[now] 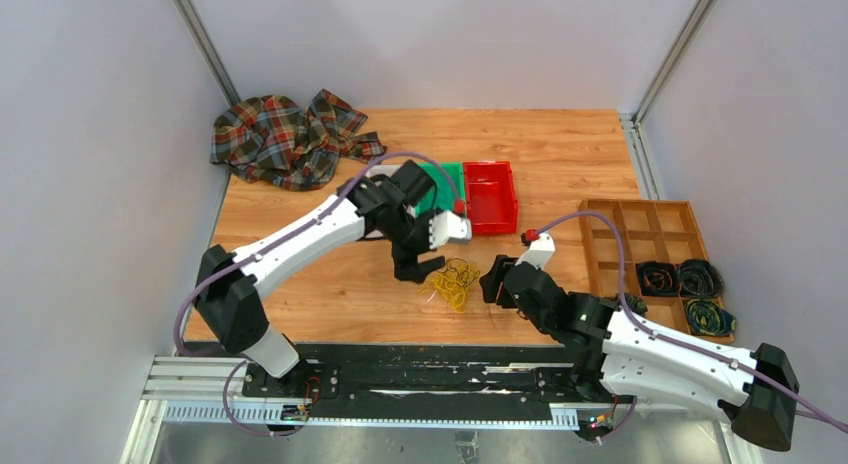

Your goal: Untangle the cables

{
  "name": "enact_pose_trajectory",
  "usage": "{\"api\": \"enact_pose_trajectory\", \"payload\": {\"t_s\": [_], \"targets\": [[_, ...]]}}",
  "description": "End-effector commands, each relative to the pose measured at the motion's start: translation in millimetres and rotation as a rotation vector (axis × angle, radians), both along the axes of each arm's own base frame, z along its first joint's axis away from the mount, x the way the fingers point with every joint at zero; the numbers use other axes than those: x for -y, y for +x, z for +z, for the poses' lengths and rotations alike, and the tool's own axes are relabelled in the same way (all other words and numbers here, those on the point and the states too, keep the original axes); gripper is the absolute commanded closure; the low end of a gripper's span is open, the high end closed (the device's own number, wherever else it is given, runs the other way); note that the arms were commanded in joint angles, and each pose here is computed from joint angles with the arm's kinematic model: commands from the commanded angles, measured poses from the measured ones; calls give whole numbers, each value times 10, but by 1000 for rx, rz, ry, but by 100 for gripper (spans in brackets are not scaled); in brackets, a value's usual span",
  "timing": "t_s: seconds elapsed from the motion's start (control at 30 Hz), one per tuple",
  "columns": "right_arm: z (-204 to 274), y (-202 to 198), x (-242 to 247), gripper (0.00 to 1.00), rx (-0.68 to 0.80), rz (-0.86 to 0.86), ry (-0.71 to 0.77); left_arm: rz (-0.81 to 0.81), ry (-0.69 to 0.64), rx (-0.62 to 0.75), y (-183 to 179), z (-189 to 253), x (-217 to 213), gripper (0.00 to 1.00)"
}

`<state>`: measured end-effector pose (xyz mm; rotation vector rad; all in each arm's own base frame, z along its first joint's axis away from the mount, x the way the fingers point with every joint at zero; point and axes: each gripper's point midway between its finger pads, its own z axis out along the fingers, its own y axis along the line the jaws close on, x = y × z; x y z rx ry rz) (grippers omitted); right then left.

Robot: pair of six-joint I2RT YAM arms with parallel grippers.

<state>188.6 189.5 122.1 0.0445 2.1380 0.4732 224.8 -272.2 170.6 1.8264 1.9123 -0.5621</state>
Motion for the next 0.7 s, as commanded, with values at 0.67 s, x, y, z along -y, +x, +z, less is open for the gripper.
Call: {"api": "enact_pose_trajectory", "payload": {"t_s": [0.67], "targets": [[-16,-6,105,45,-19,-48,54,149,73,-155,-89,-1425,147,44]]}}
